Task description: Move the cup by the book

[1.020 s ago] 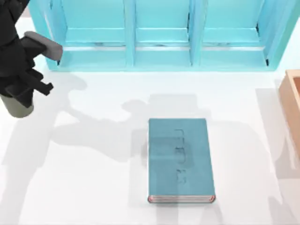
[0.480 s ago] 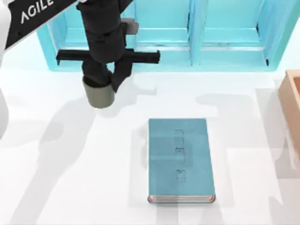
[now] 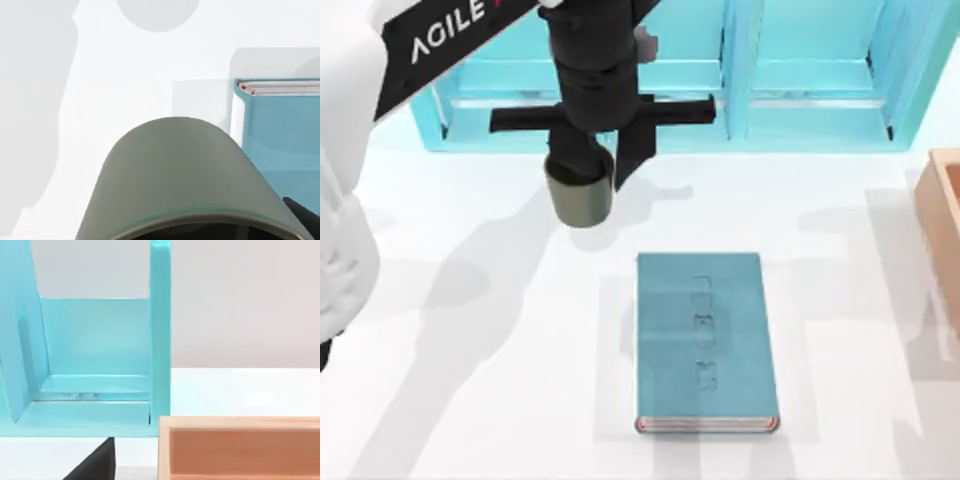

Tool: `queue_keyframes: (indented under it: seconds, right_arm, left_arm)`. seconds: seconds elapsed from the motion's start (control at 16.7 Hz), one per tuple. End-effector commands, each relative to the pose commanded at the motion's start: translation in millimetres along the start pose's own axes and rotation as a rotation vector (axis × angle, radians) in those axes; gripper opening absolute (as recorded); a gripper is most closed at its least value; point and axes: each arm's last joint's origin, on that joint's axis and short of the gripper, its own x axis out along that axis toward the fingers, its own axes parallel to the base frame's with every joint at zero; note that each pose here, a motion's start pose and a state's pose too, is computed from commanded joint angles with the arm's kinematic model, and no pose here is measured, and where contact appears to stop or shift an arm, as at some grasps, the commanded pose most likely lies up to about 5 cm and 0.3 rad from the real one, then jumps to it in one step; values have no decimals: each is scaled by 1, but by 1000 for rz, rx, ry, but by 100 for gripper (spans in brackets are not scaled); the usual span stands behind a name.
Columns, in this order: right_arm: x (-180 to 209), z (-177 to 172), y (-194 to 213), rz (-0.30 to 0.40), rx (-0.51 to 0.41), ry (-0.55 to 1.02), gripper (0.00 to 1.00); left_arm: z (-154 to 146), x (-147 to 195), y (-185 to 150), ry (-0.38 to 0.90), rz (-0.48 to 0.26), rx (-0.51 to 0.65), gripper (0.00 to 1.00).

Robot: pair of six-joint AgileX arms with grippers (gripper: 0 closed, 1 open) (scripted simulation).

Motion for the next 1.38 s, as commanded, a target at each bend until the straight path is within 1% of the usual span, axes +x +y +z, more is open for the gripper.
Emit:
queue_keyframes:
  seconds: [0.18, 0.3, 0.66, 0.96, 1.38]
  right_arm:
    - [0, 0, 0, 0, 0, 0, 100]
    - [0, 0, 0, 0, 0, 0, 100]
    - [0, 0, 0, 0, 0, 0, 100]
    - [0, 0, 0, 0, 0, 0, 100]
    - [0, 0, 0, 0, 0, 0, 100]
  left_arm:
    - [1, 0, 2, -1, -2, -2, 0]
    - [1, 8, 2, -4, -3, 1, 0]
    - [0, 59, 9, 3, 0, -1, 0]
    - [-1, 64, 10, 0, 0, 0, 0]
    - [-1, 64, 10, 0, 0, 0, 53]
